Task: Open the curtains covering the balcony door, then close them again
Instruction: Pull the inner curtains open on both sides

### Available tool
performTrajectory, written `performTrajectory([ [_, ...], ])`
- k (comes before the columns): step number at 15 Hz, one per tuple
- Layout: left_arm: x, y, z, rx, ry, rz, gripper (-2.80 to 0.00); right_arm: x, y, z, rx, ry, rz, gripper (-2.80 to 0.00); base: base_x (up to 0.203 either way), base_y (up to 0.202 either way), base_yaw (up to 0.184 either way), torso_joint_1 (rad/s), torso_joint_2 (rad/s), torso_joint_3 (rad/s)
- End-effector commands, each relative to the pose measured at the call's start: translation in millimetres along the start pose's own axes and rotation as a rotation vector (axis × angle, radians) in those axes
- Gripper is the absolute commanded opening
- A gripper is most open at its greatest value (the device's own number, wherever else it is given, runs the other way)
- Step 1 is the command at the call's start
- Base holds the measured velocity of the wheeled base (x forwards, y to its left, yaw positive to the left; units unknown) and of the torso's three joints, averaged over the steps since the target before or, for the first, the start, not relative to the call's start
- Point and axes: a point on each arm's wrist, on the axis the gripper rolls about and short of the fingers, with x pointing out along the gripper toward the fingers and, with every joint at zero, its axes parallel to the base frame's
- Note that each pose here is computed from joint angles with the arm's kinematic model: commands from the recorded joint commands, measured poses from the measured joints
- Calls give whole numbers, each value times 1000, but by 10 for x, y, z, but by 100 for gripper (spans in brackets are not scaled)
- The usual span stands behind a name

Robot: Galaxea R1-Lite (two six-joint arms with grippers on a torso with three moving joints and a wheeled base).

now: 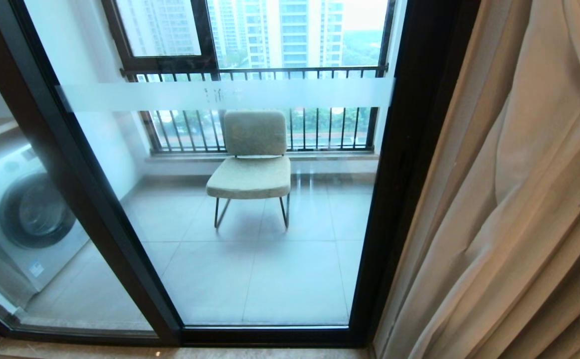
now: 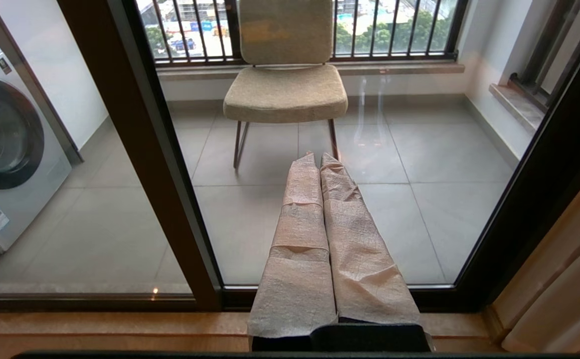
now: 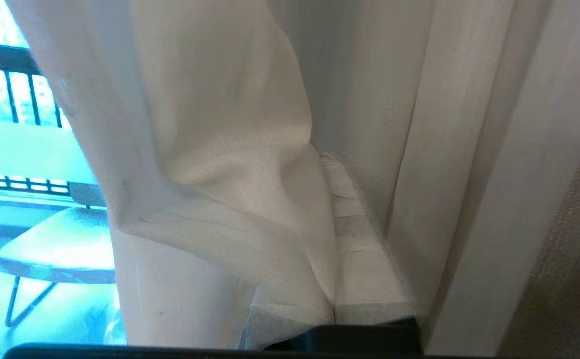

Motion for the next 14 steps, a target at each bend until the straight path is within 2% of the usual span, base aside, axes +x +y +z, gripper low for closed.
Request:
performTrajectory([
  [1,-1,0,2,0,-2,0,-280,-18,6,-18,0,4,3,0,0,0,0,0,0,0],
  [5,-1,0,2,0,-2,0,-280,-69,21,43,-3,-34,6,0,0,0,0,0,0,0],
  [8,0,0,0,0,-1,0,-280,-178,48,184,-14,-75,5,0,0,0,0,0,0,0],
  [14,-1,0,2,0,-2,0,-280,-749,221,276,-11,-68,9,0,0,0,0,0,0,0],
])
